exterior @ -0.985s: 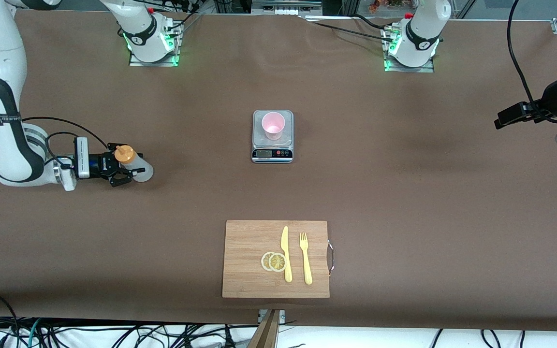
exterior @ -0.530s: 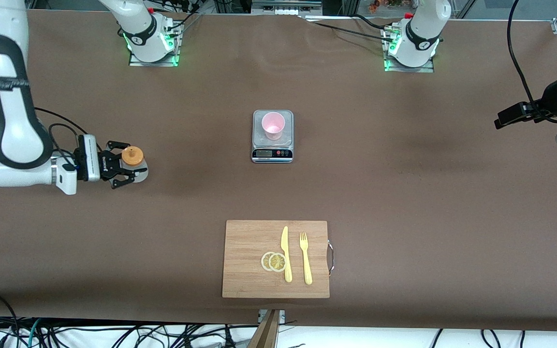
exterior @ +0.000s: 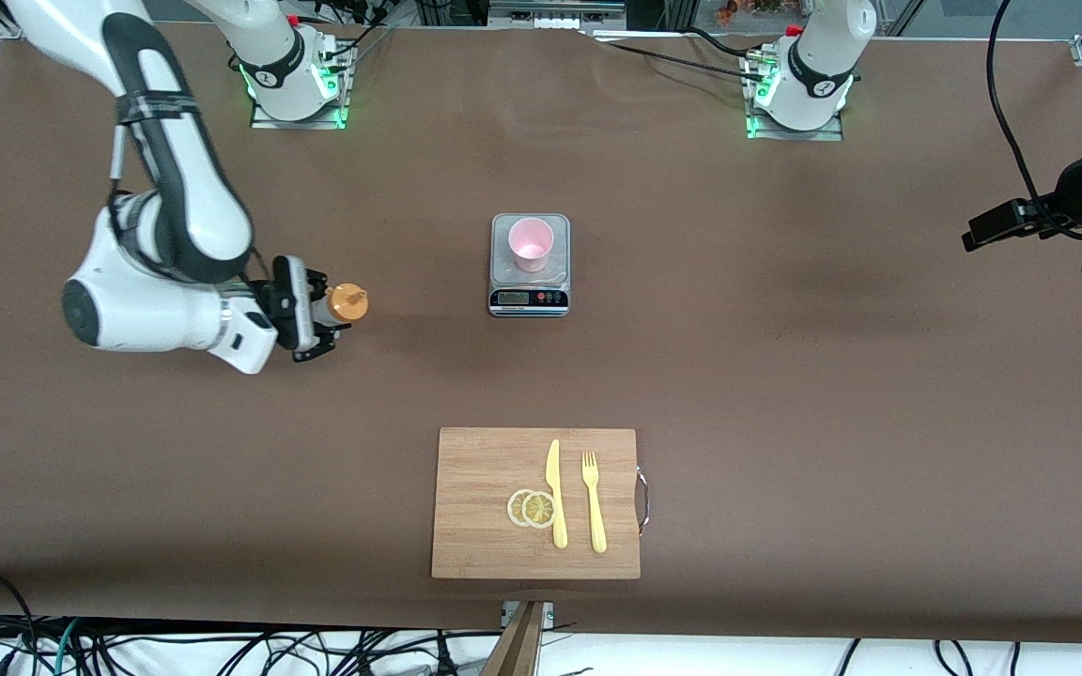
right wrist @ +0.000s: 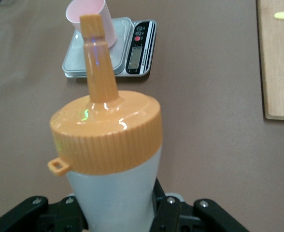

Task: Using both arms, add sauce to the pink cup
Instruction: 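Lift the bottle and carry it over the pink cup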

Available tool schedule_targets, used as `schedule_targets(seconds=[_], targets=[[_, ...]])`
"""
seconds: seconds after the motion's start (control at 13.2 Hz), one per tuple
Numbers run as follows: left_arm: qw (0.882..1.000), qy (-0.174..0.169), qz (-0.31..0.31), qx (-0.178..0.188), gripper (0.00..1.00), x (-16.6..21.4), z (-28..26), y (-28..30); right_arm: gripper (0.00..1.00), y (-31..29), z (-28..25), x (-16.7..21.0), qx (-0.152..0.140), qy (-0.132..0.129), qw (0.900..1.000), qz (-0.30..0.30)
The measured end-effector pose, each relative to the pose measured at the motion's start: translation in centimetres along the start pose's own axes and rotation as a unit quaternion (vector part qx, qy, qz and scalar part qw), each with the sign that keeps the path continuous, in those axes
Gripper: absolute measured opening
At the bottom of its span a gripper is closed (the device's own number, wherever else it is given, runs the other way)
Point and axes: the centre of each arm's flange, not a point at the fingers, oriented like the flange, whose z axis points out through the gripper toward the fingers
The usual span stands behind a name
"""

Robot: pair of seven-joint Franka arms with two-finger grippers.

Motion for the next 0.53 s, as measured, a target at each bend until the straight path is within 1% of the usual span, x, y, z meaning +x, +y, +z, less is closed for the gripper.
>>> schedule_targets(seconds=[0.23, 0.38, 0.53], targets=[[1.000, -0.001, 0.000, 0.000, 1.00, 0.0, 0.1, 0.0, 0.37, -0.7, 1.3, 4.3, 0.000, -0.071, 0.997, 0.016], [1.000, -0.002, 0.000, 0.000, 1.00, 0.0, 0.1, 0.0, 0.37, -1.3, 2.1, 6.8, -0.002, -0.104, 0.994, 0.019], [1.000, -0.002, 0.000, 0.000, 1.00, 0.0, 0.2, 0.0, 0.37, -2.0, 3.2, 9.8, -0.009, -0.145, 0.989, 0.025]])
